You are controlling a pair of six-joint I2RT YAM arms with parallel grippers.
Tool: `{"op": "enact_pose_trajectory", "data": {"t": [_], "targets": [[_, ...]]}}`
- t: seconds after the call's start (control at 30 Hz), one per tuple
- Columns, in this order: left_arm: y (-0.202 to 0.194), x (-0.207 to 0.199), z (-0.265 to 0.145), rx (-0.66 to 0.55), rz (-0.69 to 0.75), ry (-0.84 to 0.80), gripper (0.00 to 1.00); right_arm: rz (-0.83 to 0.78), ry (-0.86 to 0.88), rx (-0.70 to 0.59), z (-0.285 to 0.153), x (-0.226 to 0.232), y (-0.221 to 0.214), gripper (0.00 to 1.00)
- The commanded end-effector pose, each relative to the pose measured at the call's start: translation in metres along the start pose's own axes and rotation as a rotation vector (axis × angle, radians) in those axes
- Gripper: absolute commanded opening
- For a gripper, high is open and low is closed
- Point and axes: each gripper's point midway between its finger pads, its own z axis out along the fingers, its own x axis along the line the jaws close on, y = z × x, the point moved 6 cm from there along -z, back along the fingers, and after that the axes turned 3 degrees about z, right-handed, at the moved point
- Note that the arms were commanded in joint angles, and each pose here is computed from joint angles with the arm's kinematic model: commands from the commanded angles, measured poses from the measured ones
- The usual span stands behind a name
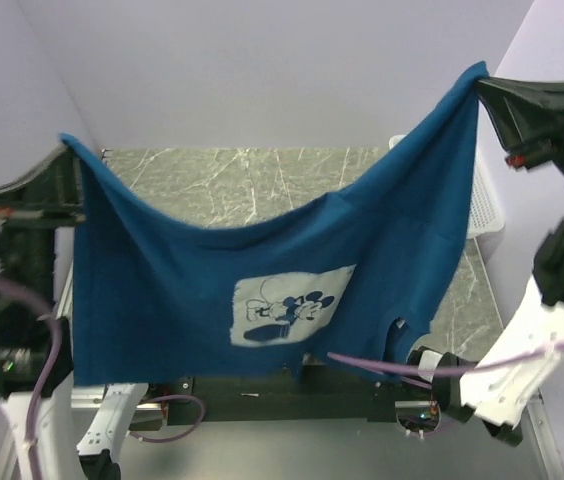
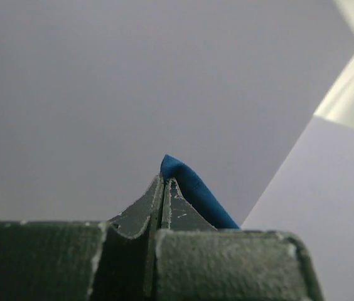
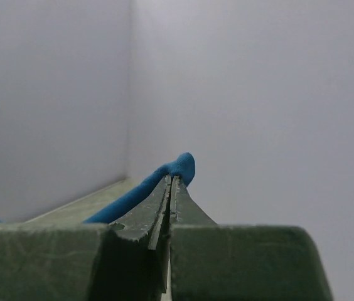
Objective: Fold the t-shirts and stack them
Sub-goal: Flatten the tshirt out
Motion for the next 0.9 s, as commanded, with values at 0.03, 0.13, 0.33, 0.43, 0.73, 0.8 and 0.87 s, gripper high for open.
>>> {"op": "enact_pose_trajectory", "data": {"t": [0.03, 0.13, 0.33, 0.43, 0.73, 0.8, 0.87], "targets": [[-0.077, 0.063, 0.009, 0.143, -0.051, 0.153, 0.01, 0.243, 0.031, 0.184, 0.017, -0.079, -0.096, 0.0], [-0.132, 0.111, 0.005, 0.206, -0.063, 0.26, 0.01, 0.332, -0.004, 0.339, 0.031, -0.095, -0.18, 0.0], [-0.246, 0.208, -0.007, 0.381, -0.035, 0.489, 0.01, 0.455, 0.036, 0.549, 0.052, -0.117, -0.358, 0.0], [-0.297, 0.252, -0.002, 0.49, -0.027, 0.574, 0.0, 0.473, 0.073, 0.642, 0.069, -0.129, -0.43, 0.0], [-0.431, 0.37, 0.026, 0.815, -0.053, 0.799, 0.0, 0.513, -0.027, 0.805, 0.119, -0.174, -0.544, 0.0], [-0.441, 0.38, 0.028, 0.85, -0.07, 0.813, 0.0, 0.499, -0.056, 0.802, 0.125, -0.182, -0.547, 0.0], [-0.45, 0.392, 0.035, 0.866, -0.081, 0.81, 0.0, 0.486, -0.087, 0.807, 0.127, -0.187, -0.549, 0.0]]}}
